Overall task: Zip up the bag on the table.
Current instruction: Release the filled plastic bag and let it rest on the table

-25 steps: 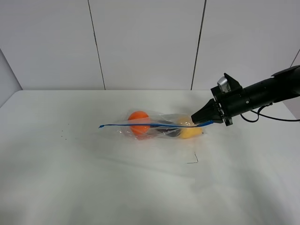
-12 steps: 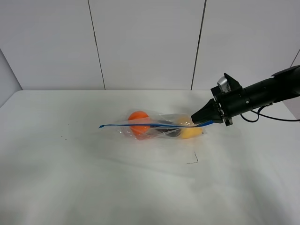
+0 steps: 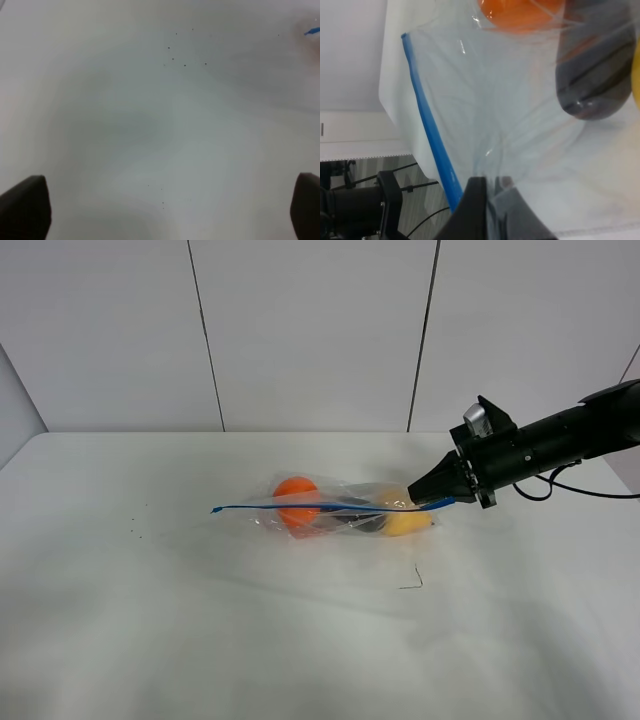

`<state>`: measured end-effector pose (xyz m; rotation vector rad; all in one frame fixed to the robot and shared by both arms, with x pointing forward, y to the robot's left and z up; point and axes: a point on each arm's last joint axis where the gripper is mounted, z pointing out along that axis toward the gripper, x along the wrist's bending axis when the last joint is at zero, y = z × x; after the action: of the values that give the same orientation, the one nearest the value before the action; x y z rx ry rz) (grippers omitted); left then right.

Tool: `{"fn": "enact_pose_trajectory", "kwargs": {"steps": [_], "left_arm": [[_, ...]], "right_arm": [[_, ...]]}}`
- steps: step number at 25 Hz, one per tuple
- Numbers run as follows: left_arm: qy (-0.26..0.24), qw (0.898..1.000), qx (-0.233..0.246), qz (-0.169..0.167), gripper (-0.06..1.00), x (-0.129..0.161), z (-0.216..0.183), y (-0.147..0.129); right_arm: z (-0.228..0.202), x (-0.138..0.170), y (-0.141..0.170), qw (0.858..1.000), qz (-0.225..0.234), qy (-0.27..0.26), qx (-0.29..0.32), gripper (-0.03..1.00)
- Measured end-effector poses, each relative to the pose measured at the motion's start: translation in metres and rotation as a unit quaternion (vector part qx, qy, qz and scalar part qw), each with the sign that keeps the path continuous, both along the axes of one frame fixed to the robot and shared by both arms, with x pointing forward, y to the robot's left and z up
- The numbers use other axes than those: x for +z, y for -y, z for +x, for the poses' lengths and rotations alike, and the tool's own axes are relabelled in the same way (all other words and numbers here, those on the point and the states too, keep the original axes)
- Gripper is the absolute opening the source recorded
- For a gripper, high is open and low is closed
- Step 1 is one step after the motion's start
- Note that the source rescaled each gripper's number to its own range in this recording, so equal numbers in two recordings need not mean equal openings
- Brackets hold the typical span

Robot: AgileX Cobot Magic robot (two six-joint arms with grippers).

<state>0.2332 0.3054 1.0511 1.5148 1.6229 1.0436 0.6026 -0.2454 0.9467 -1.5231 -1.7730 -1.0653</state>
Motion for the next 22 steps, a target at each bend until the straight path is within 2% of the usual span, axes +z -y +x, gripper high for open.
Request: {"fn": "enact_pose_trajectory", "kwargs": {"steps": [22], "left_arm": [[-0.001,1.000,0.002,0.003,1.00,0.0000,-0.0001,-0.0006]], "right_arm": [[0.0000,0.0000,0.0000,1.000,0.000,0.000,0.000,0.00]]}}
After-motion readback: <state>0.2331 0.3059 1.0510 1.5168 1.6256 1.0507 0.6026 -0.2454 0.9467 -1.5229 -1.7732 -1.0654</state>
